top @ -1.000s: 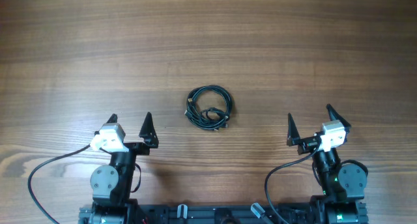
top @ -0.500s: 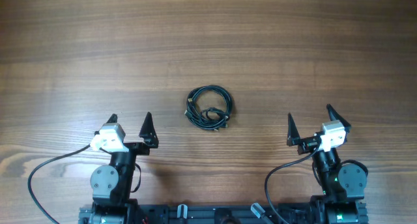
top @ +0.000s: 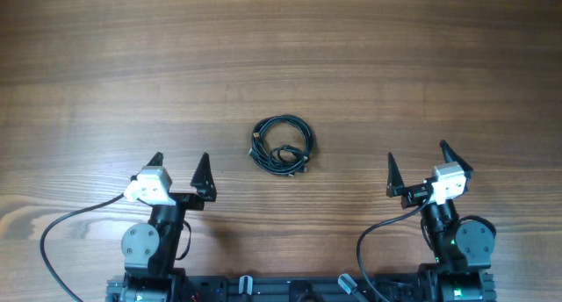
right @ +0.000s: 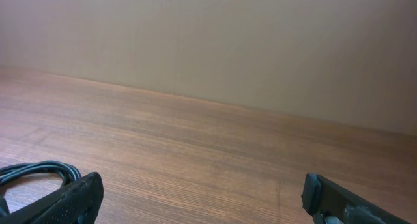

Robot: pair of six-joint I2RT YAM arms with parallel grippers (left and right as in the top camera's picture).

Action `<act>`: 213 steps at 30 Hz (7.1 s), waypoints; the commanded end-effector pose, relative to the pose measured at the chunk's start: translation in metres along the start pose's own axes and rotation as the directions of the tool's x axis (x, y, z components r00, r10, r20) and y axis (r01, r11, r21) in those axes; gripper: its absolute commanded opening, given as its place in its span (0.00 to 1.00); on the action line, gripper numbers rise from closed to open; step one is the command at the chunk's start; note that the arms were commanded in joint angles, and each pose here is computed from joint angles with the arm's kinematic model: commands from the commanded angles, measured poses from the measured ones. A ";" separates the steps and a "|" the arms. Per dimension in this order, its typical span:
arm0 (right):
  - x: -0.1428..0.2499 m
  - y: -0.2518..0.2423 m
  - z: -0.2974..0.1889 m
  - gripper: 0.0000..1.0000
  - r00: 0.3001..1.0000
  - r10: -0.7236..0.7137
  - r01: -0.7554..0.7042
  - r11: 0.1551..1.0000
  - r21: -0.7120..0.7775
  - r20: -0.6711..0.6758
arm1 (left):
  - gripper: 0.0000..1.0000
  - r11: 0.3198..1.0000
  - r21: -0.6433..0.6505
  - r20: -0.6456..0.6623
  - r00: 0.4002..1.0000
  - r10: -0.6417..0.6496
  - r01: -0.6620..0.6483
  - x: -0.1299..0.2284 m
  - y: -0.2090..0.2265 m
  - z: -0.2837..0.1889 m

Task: Untangle cables
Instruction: 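Move the left gripper forward to hover left of the cable bundle, then move the right gripper toward the right side of the black cable bundle, then close the right gripper on a cable loop and lift it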

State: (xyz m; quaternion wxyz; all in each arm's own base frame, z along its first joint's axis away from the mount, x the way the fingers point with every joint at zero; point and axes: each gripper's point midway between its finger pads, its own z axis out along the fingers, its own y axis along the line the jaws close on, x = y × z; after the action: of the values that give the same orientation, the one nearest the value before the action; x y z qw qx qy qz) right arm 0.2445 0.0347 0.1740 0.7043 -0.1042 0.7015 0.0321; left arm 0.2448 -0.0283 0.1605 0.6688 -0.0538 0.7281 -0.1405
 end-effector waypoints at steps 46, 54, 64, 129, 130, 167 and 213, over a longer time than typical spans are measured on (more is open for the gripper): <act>-0.001 -0.005 0.000 1.00 1.000 -0.006 0.006 1.000 0.026 0.004 | 1.00 0.982 0.057 -0.704 0.705 -0.088 0.179 -0.021 -0.067 0.063; -0.001 -0.005 0.000 1.00 0.999 -0.037 0.037 0.999 0.026 0.004 | 1.00 0.981 0.190 -0.705 0.700 0.115 0.030 -0.039 -0.101 0.054; -0.011 0.010 -0.001 1.00 0.997 0.063 -0.060 0.996 -0.065 0.045 | 1.00 0.979 0.182 -0.705 0.681 0.197 -0.095 -0.038 -0.111 0.053; 0.033 0.114 0.083 1.00 0.585 0.182 -0.573 0.783 -0.243 -0.791 | 1.00 0.982 0.181 -0.709 0.684 0.169 -0.055 -0.038 -0.116 0.053; 0.039 0.120 0.082 1.00 0.591 0.136 -0.554 0.785 -0.277 -0.795 | 1.00 0.982 0.179 -0.706 0.688 0.165 -0.052 -0.039 -0.117 0.053; 0.109 0.192 0.081 0.62 0.703 -0.384 -0.226 0.677 -0.700 -0.599 | 1.00 0.984 0.174 -0.704 0.697 0.140 -0.022 -0.041 -0.120 0.055; 0.112 0.201 0.091 0.05 0.742 -0.401 -0.189 0.642 -0.743 -0.536 | 1.00 0.985 0.174 -0.704 0.696 0.140 -0.022 -0.040 -0.120 0.055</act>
State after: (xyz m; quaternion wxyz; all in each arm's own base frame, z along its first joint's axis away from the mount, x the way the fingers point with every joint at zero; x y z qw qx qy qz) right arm 0.2938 0.2328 0.0412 0.2938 -0.4342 0.8179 0.2371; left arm 0.2887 -0.1360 0.2216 0.3371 0.0887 0.9223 -0.1669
